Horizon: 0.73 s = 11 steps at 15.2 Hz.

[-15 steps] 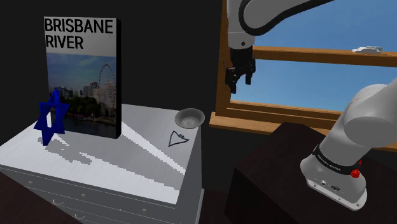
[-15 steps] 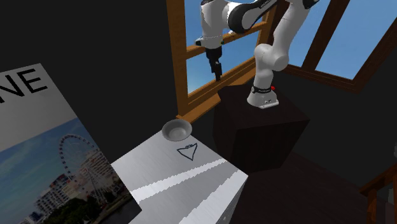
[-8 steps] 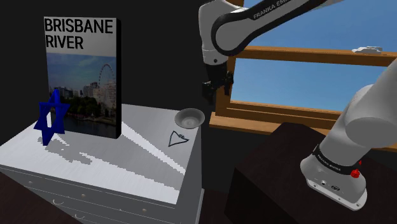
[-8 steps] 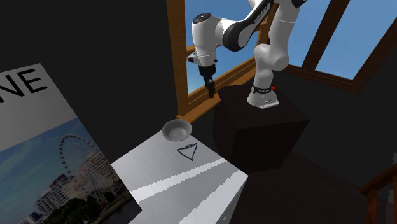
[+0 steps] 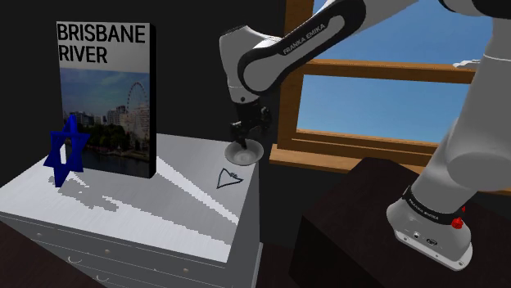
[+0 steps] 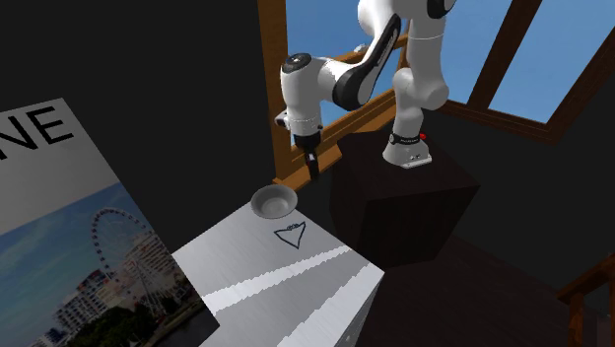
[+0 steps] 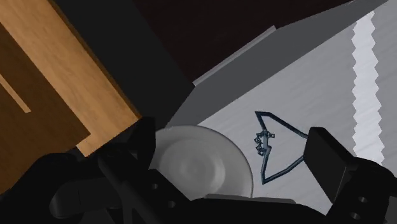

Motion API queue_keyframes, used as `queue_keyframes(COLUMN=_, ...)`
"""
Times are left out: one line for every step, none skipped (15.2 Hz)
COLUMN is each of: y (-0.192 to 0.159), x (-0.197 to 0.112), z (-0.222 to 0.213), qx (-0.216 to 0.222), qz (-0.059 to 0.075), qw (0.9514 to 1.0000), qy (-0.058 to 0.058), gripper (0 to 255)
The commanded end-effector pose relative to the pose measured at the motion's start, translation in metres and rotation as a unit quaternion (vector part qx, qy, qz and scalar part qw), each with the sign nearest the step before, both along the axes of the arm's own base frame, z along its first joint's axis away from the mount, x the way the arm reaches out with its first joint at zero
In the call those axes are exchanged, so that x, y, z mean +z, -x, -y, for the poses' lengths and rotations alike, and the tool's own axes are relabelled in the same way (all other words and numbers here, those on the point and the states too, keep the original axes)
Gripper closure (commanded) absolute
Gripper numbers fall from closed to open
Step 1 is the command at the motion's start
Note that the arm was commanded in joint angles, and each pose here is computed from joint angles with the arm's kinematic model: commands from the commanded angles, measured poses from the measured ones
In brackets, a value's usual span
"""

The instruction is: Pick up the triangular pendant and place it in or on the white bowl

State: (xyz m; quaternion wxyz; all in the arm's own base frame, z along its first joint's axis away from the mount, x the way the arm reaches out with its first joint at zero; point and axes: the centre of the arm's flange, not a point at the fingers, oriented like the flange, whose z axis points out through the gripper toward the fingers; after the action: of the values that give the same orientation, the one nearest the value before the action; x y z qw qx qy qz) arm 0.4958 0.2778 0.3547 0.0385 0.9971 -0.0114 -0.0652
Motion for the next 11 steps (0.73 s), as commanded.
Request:
queue_keyframes(y=-0.013, x=-0.014, z=-0.02, qx=-0.002, qz=0.002, qw=1.0, qy=0.003, gripper=0)
queue_keyframes(y=-0.02, x=-0.02, z=-0.029, qx=-0.003, qz=0.003, qw=1.0, qy=0.005, gripper=0)
queue_keyframes(y=-0.027, x=-0.027, z=-0.039, qx=-0.003, qz=0.004, qw=1.0, qy=0.006, gripper=0)
queue_keyframes(y=-0.034, x=-0.034, z=-0.048, qx=-0.004, qz=0.005, qw=1.0, qy=0.007, gripper=0)
queue_keyframes(y=-0.041, x=-0.041, z=-0.057, qx=-0.005, qz=0.005, qw=0.9999, qy=0.009, gripper=0)
queue_keyframes(y=-0.048, x=-0.047, z=-0.066, qx=-0.005, qz=0.006, qw=0.9999, qy=0.01, gripper=0)
queue_keyframes(y=-0.055, x=-0.054, z=-0.075, qx=-0.006, qz=0.007, qw=0.9999, qy=0.012, gripper=0)
queue_keyframes(y=-0.062, x=-0.061, z=-0.085, qx=-0.007, qz=0.008, qw=0.9999, qy=0.013, gripper=0)
queue_keyframes(y=-0.069, x=-0.068, z=-0.094, qx=-0.007, qz=0.009, qw=0.9998, qy=0.015, gripper=0)
queue_keyframes(y=-0.076, x=-0.075, z=-0.103, qx=-0.008, qz=0.01, qw=0.9998, qy=0.016, gripper=0)
queue_keyframes(y=-0.083, x=-0.082, z=-0.112, qx=-0.009, qz=0.011, qw=0.9997, qy=0.018, gripper=0)
